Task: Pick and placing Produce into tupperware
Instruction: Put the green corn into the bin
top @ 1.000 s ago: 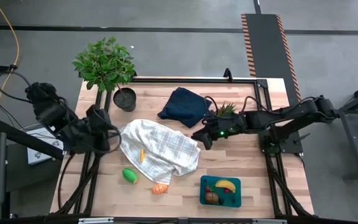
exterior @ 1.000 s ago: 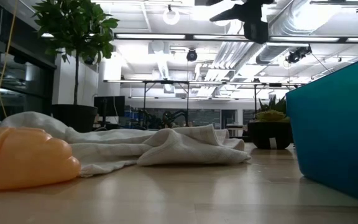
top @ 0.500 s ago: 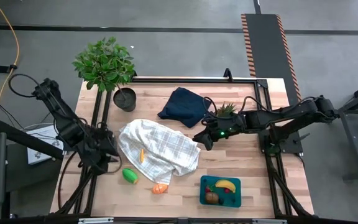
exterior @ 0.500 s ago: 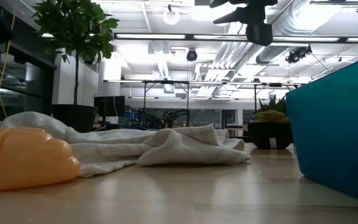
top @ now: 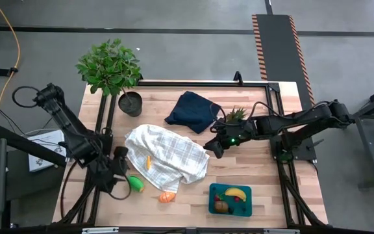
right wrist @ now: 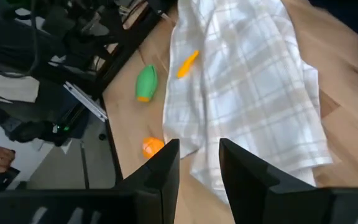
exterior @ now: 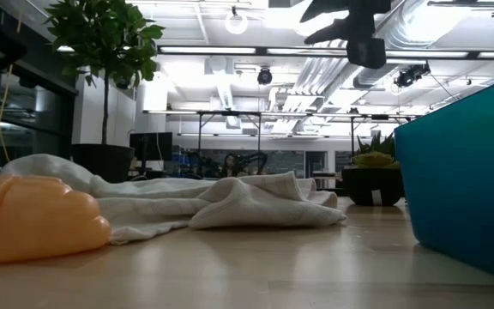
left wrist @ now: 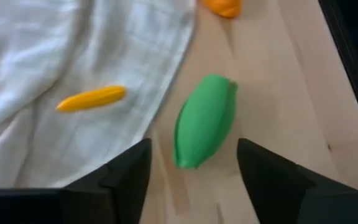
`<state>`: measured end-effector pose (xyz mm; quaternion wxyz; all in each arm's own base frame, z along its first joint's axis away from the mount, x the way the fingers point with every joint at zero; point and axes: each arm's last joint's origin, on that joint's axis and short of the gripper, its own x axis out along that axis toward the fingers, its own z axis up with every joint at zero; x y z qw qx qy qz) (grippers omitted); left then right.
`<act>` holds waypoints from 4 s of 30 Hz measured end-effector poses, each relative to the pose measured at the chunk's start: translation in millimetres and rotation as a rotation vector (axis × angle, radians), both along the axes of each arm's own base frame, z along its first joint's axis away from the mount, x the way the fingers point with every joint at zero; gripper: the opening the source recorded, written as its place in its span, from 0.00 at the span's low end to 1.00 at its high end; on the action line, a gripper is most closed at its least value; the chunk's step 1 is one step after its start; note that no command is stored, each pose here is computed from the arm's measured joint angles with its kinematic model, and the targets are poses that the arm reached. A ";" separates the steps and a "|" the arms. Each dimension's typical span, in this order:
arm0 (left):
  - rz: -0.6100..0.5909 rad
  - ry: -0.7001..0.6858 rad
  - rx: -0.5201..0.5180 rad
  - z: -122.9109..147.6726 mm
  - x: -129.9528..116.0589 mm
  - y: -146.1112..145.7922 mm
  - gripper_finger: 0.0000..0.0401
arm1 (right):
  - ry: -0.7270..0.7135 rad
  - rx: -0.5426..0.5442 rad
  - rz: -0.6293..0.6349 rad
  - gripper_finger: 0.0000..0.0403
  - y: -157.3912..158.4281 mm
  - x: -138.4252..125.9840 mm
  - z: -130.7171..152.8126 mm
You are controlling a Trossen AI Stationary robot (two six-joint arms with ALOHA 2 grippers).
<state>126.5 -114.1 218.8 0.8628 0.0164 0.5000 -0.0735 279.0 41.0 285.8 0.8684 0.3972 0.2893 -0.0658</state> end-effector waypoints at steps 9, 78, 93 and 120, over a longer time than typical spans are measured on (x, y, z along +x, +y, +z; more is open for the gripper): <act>-0.096 0.152 0.033 -33.6 20.0 -24.3 0.67 | -0.032 -0.001 0.041 0.26 16.7 -1.3 2.5; -0.063 0.221 -0.083 -72.6 65.5 -28.9 0.54 | -0.027 -0.052 -0.005 0.26 56.2 -14.7 0.6; 0.119 -0.019 -0.134 -20.5 116.9 -20.2 0.51 | 0.000 -0.103 -0.022 0.26 55.2 -17.0 -2.2; 0.376 -0.630 -0.338 136.3 203.2 100.3 0.51 | -0.302 -0.125 -0.265 0.65 40.3 -85.0 40.9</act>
